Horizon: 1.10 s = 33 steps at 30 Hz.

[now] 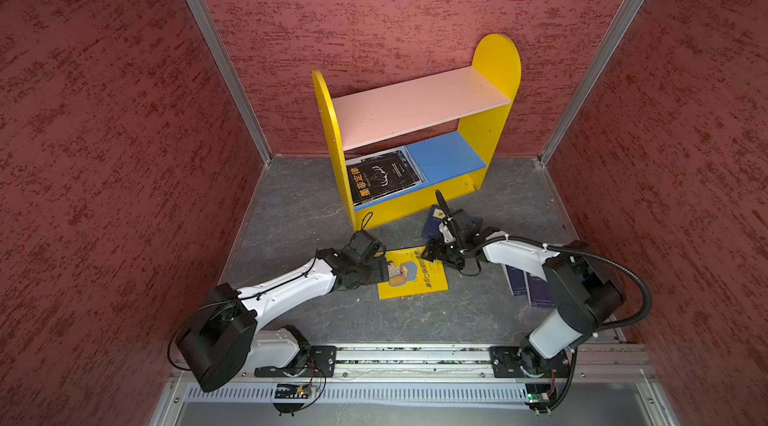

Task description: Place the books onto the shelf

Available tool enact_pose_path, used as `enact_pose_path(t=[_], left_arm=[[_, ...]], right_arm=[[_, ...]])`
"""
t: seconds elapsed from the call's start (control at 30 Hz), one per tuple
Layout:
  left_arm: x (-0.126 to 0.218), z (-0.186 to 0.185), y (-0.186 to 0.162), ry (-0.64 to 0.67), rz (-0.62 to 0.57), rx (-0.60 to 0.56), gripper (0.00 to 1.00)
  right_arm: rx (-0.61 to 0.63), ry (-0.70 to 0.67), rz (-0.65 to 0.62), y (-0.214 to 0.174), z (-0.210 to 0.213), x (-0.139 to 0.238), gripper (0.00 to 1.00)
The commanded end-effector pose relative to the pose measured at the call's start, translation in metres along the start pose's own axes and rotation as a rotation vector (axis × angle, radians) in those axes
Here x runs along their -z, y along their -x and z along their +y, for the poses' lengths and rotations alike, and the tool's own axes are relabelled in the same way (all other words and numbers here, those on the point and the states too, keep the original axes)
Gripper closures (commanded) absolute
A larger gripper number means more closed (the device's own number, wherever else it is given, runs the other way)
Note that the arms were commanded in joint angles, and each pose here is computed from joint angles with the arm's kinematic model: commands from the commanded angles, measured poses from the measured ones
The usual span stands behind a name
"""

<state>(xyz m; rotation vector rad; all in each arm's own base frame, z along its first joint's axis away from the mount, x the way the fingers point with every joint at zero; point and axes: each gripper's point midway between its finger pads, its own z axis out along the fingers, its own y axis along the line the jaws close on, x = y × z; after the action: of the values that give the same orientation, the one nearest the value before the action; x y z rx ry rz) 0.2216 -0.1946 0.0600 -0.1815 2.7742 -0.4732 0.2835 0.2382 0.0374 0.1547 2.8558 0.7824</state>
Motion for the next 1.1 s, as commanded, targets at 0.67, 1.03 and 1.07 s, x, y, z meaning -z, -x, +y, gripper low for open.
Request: enact_pose_path(t=[0.67, 1.03, 1.07], left_arm=[[0.019, -0.045, 0.050, -0.258, -0.211, 0.158, 0.52], [0.029, -0.034, 0.045, -0.285, -0.234, 0.259, 0.80], [0.029, -0.033, 0.045, -0.280, -0.232, 0.260, 0.83]], right_arm=[[0.103, -0.054, 0.075, -0.006, 0.001, -0.044, 0.54], [0.136, 0.025, 0.041, 0.014, 0.033, -0.035, 0.51], [0.135, 0.029, 0.032, 0.017, 0.035, -0.033, 0.49]])
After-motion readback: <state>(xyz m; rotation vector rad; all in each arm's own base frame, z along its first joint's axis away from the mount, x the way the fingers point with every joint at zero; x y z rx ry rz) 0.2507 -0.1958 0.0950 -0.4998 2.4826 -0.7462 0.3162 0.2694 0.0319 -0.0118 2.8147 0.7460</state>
